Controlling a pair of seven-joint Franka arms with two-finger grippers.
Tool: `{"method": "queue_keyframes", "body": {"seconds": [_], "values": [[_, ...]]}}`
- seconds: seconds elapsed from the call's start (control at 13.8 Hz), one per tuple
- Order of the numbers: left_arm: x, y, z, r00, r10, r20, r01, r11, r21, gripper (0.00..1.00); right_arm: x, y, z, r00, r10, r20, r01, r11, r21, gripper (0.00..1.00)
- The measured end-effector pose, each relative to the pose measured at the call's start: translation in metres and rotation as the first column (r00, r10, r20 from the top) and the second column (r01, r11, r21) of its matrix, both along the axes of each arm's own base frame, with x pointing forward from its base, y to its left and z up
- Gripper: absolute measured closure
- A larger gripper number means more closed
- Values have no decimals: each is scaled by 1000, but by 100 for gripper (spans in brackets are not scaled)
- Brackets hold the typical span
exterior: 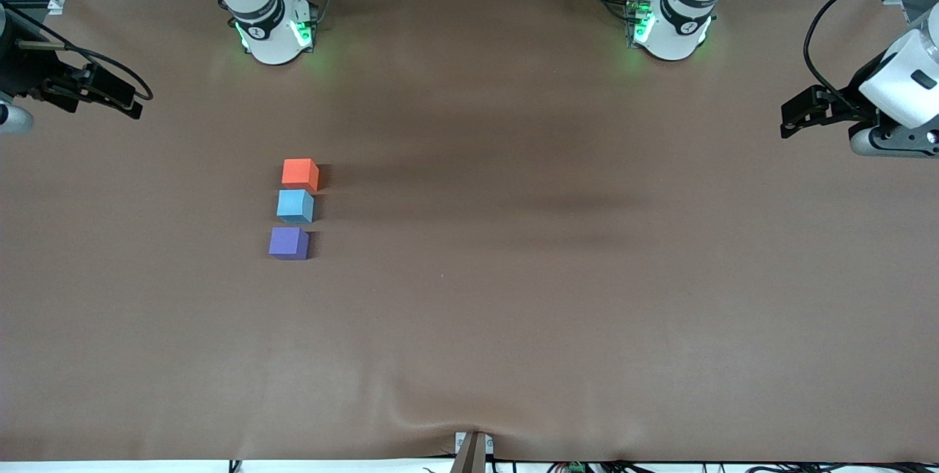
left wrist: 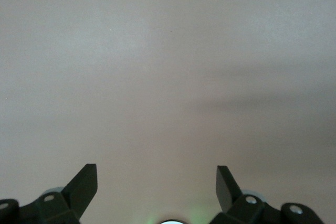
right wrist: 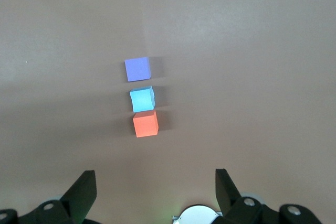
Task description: Place blue block between orange and purple blocks
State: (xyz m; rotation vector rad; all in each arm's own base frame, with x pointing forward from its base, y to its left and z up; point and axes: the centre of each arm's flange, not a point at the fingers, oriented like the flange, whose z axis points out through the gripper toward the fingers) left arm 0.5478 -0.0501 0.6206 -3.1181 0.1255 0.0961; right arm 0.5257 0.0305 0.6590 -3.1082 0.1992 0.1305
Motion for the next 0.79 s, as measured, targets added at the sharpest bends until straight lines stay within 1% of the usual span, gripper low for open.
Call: {"method": "queue_keyframes", "body": {"seconds": [0.22,0.43,0.79], "values": [[0,0,0,1000,0,3,0,1000,0,0,-6,-4,-4,1000,21,18,-21,1000,2,0],[1,0,0,1000,0,5,0,1000,-1,0,-6,-8,-1,999,23,36,-23,1000,3,0],[1,0,1,1000,0,7,0,1000,-1,0,-5,-18,-1,998,38,41,-38,999,6,0]]}}
